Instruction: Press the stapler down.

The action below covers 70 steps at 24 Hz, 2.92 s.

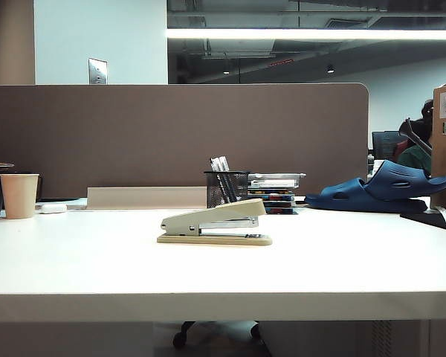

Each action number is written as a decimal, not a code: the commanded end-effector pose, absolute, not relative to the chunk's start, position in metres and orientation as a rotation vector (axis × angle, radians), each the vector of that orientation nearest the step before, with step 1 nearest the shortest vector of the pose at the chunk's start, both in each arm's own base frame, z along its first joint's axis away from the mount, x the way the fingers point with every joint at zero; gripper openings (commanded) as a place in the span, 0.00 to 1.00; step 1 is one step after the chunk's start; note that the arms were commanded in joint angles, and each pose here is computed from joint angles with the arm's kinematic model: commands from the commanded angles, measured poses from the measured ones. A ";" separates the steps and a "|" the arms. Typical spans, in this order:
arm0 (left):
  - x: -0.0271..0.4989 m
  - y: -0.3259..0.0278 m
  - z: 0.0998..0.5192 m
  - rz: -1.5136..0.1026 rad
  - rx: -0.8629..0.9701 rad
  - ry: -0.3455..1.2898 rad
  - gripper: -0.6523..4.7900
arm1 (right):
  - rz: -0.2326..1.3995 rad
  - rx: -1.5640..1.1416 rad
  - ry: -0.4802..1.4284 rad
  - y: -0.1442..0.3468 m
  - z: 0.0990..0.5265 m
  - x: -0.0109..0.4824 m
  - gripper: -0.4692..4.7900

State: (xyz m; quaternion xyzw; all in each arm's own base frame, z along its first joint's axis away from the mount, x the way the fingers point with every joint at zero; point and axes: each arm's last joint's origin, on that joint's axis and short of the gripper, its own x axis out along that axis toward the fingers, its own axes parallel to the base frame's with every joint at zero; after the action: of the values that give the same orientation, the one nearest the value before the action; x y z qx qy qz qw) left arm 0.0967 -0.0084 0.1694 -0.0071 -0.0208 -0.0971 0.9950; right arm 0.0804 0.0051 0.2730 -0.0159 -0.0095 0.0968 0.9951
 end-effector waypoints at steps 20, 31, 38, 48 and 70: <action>0.096 -0.008 0.180 -0.194 0.035 -0.157 0.11 | 0.135 -0.074 -0.181 0.004 0.215 0.094 0.07; 0.095 -0.009 0.182 -0.197 0.036 -0.176 0.11 | 0.118 -0.071 -0.200 0.003 0.193 0.093 0.07; 0.095 -0.009 0.182 -0.198 0.036 -0.176 0.11 | 0.115 -0.032 -0.197 0.003 0.190 0.093 0.07; 0.095 -0.009 0.182 -0.198 0.035 -0.169 0.11 | 0.104 0.023 -0.162 0.002 0.181 0.096 0.07; 0.096 -0.009 0.179 -0.198 0.034 -0.137 0.11 | 0.105 0.023 -0.159 0.002 0.181 0.096 0.07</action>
State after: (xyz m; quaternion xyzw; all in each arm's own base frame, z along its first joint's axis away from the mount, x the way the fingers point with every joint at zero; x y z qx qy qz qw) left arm 0.0961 -0.0085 0.1767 0.0162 -0.0613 -0.0967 0.9933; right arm 0.0965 0.0025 0.1785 0.0103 -0.0690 0.0531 0.9962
